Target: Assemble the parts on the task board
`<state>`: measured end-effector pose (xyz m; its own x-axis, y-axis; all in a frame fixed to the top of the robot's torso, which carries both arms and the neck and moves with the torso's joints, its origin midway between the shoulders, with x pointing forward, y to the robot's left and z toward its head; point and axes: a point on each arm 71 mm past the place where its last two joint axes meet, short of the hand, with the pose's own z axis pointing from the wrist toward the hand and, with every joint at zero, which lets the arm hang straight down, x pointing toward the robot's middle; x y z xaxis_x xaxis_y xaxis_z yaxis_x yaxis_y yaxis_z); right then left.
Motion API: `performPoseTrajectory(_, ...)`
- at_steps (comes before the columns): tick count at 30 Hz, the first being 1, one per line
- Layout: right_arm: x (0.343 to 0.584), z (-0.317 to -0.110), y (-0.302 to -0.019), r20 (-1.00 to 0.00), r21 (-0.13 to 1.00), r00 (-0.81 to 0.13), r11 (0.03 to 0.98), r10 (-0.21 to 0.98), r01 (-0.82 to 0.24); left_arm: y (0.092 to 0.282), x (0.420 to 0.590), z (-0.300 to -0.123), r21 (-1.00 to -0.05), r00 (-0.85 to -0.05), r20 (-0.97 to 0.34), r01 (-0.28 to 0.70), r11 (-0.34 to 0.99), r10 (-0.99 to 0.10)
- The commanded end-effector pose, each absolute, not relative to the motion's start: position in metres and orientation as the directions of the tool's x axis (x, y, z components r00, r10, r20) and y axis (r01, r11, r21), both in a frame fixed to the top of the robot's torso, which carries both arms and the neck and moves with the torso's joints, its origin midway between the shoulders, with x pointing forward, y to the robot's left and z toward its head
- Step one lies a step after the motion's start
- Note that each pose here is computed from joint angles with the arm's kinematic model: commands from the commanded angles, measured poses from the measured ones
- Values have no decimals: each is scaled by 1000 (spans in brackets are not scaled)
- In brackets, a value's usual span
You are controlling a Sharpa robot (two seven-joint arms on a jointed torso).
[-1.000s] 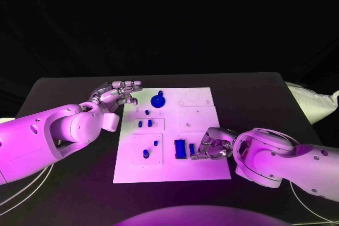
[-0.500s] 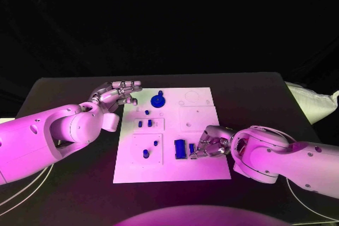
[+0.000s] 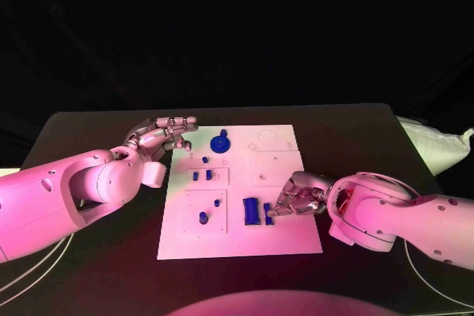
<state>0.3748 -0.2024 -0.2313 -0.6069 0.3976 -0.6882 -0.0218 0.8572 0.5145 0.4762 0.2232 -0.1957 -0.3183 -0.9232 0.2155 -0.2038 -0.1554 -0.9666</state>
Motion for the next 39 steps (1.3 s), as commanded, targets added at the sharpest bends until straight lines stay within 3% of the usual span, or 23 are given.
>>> performPoseTrajectory(1,386,-221,-208,-538,677,-610,730,582,99,223,477,-195,-966,-326,223,-198,-164,-919)
performPoseTrajectory(7,427,-201,-226,-444,821,-484,558,754,118,222,484,-198,-965,-312,235,-187,-183,-920)
performPoseTrajectory(13,473,-194,-239,-270,942,-346,320,899,97,224,496,-207,-964,-252,243,-170,-204,-937)
performPoseTrajectory(24,533,-200,-240,-83,995,-277,94,957,27,232,525,-224,-975,-133,206,-117,-191,-970)
performPoseTrajectory(26,538,-201,-239,-71,997,-277,79,958,18,231,527,-225,-976,-124,202,-111,-189,-971)
performPoseTrajectory(27,536,-205,-241,-177,977,-251,200,952,70,228,525,-227,-972,-159,199,-154,-175,-967)
performPoseTrajectory(33,530,-207,-236,-157,983,-234,175,960,61,225,520,-228,-976,-148,184,-145,-163,-972)
performPoseTrajectory(39,512,-213,-222,-95,994,-173,103,980,35,215,505,-229,-986,-113,134,-110,-121,-985)
